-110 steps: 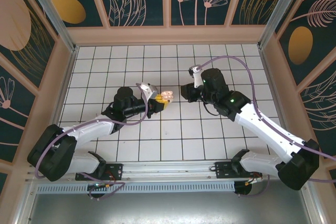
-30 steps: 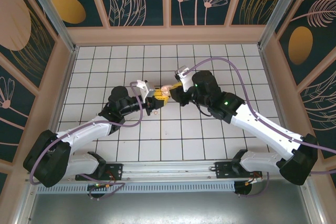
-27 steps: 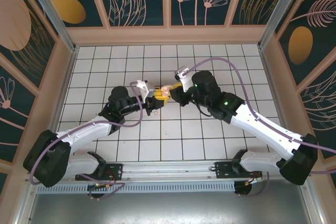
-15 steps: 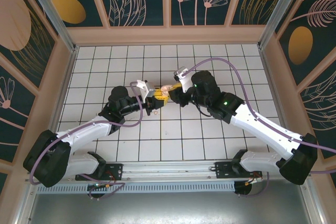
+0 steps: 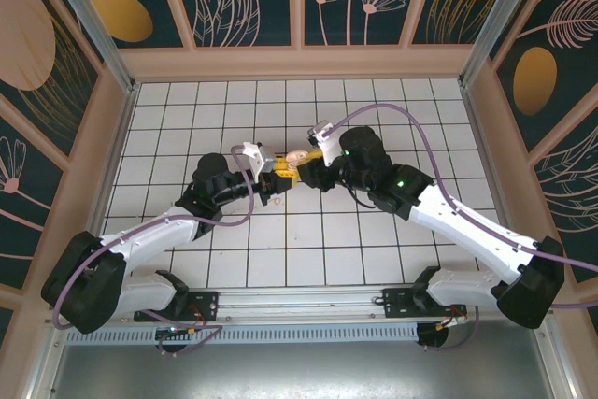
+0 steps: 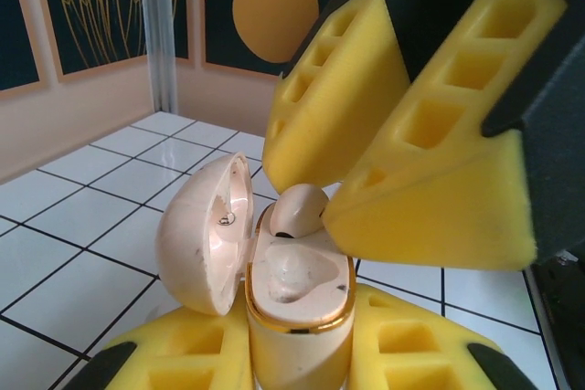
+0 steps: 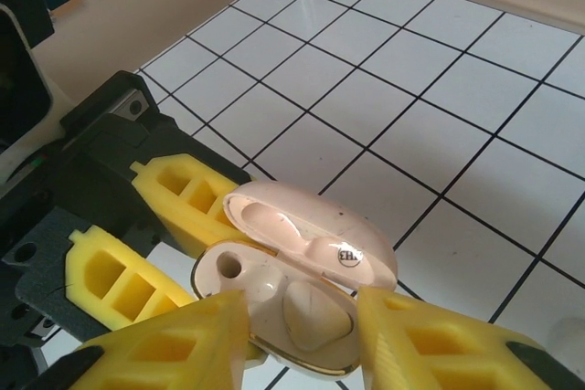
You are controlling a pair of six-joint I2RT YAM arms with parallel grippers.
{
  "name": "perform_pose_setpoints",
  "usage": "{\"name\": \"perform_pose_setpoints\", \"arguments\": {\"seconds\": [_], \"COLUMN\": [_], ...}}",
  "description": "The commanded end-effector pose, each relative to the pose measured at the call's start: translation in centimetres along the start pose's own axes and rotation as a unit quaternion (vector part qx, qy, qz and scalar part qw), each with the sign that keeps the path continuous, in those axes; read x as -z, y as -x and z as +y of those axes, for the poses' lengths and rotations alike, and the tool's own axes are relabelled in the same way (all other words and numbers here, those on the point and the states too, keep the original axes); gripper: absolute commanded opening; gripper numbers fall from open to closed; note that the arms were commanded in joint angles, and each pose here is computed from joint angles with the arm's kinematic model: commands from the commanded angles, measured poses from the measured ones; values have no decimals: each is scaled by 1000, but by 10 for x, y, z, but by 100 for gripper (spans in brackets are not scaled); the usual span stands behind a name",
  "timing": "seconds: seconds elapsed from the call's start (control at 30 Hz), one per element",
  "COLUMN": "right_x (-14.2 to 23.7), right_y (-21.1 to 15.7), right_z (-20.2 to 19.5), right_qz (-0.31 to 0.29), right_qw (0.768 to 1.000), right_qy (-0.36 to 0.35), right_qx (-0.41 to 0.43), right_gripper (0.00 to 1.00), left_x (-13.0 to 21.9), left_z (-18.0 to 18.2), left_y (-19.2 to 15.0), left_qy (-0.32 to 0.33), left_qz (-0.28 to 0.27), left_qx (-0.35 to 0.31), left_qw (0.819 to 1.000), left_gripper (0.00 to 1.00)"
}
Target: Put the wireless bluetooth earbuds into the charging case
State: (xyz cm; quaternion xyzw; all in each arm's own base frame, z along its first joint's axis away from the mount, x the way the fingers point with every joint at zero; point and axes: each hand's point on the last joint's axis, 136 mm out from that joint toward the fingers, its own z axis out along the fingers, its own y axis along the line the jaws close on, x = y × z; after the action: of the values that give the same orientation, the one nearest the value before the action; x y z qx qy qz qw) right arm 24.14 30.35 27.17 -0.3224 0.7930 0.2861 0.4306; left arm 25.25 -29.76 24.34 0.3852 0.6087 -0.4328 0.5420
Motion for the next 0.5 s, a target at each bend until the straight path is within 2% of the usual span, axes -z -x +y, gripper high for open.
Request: {"name": "perform_pose_setpoints", "arguments": {"seconds": [0.0, 0.27, 0.47], "right_x": [2, 11, 28], "right_y": [9, 25, 45], "right_z": [11, 13, 13], "right_qz": [-8, -35, -71], "right_qw": [1000, 999, 995], "right_qy": [23, 35, 62], "right_qx": [-4, -20, -44], "right_gripper": [41, 51, 55], "left_x": [1, 0, -1], "left_z": [0, 1, 1], "left_y": [32, 26, 23], "left_qy": [4, 6, 4], "left_qz": [-47, -41, -36], "left_qx": [-36, -28, -22], "left_qw": [998, 999, 999], "left_gripper": [20, 20, 20]}}
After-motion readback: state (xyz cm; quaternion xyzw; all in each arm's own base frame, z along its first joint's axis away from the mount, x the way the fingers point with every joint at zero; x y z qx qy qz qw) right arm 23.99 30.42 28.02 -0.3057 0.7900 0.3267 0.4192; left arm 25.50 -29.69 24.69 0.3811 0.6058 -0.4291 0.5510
